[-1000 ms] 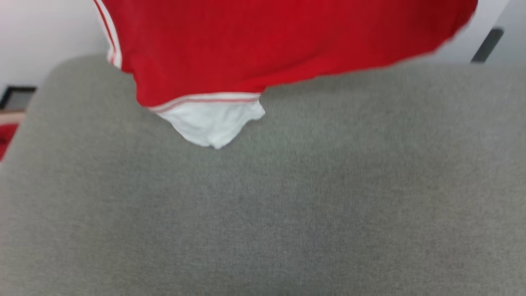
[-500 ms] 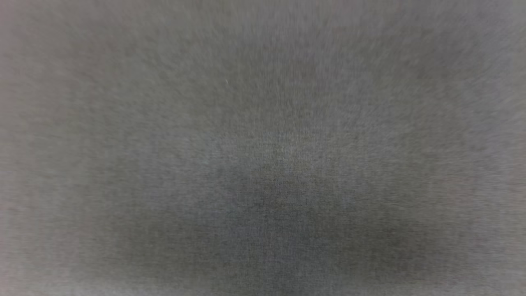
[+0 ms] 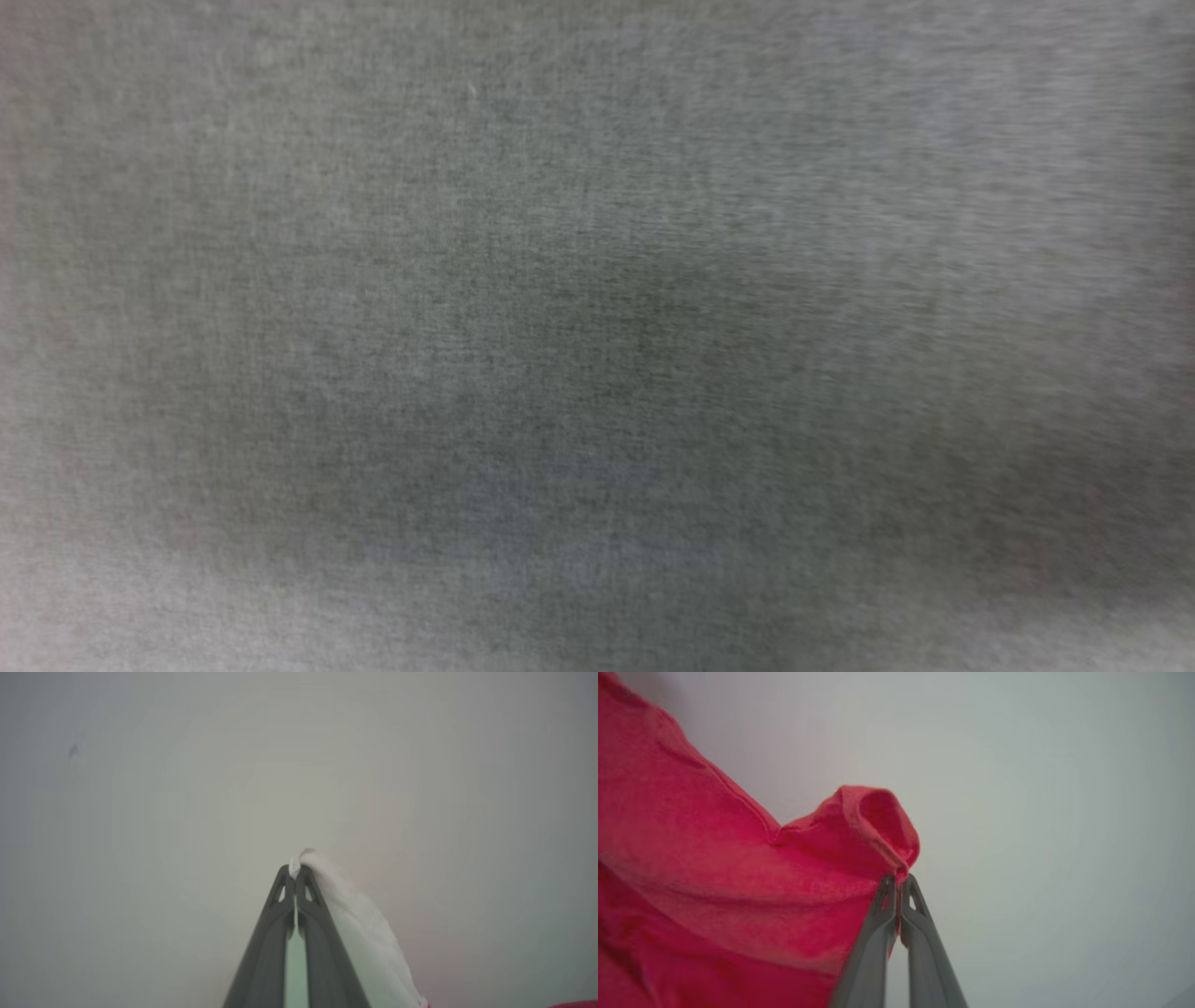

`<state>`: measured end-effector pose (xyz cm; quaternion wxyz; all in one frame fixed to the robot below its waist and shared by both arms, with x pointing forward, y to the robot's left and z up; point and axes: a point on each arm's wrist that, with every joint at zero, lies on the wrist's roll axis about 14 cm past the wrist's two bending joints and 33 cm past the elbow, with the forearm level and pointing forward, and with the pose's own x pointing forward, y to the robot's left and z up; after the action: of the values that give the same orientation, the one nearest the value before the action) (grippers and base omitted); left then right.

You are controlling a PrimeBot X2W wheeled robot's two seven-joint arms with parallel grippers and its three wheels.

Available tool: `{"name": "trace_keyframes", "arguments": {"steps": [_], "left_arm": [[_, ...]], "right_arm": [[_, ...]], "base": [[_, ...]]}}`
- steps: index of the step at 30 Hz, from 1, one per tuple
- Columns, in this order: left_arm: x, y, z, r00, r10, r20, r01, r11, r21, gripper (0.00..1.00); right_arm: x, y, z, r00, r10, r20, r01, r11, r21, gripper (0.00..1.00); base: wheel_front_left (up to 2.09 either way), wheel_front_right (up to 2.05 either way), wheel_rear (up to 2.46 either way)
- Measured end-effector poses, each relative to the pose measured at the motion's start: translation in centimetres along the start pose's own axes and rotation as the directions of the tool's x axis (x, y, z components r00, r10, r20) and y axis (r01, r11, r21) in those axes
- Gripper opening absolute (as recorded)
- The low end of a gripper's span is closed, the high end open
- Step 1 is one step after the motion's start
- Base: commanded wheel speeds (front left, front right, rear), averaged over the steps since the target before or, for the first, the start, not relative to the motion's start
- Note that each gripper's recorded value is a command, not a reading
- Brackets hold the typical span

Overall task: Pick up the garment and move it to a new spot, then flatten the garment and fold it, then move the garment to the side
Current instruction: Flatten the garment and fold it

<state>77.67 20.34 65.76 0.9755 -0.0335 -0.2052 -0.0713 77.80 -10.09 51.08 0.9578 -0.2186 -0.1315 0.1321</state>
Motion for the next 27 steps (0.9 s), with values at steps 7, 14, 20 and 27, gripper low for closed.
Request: {"name": "trace_keyframes", "arguments": {"steps": [7, 14, 20, 27], "left_arm": [[-3.8, 1.9, -8.5, 0.978, 0.058, -0.200, -0.057, 0.998, 0.012, 0.00], [-4.9, 2.3, -8.3, 0.968, 0.078, -0.238, -0.077, 0.997, 0.011, 0.00], [-6.2, 3.4, -6.6, 0.961, 0.106, -0.257, -0.101, 0.994, 0.031, 0.00], [-8.0, 3.3, -3.8, 0.960, 0.107, -0.260, -0.106, 0.994, 0.017, 0.00]], "right_arm": [[-0.5, 4.9, -5.4, 0.992, 0.061, -0.107, -0.050, 0.994, 0.095, 0.00], [-0.1, 4.8, -4.4, 0.992, 0.059, -0.110, -0.046, 0.992, 0.116, 0.00], [0.6, 2.6, -0.8, 0.998, 0.028, -0.056, -0.023, 0.995, 0.098, 0.00], [0.4, -0.5, 3.7, 1.000, 0.006, -0.003, -0.006, 0.998, 0.062, 0.00]], "base": [[0.00, 0.00, 0.00], [0.00, 0.00, 0.00], [0.00, 0.00, 0.00], [0.00, 0.00, 0.00]]}}
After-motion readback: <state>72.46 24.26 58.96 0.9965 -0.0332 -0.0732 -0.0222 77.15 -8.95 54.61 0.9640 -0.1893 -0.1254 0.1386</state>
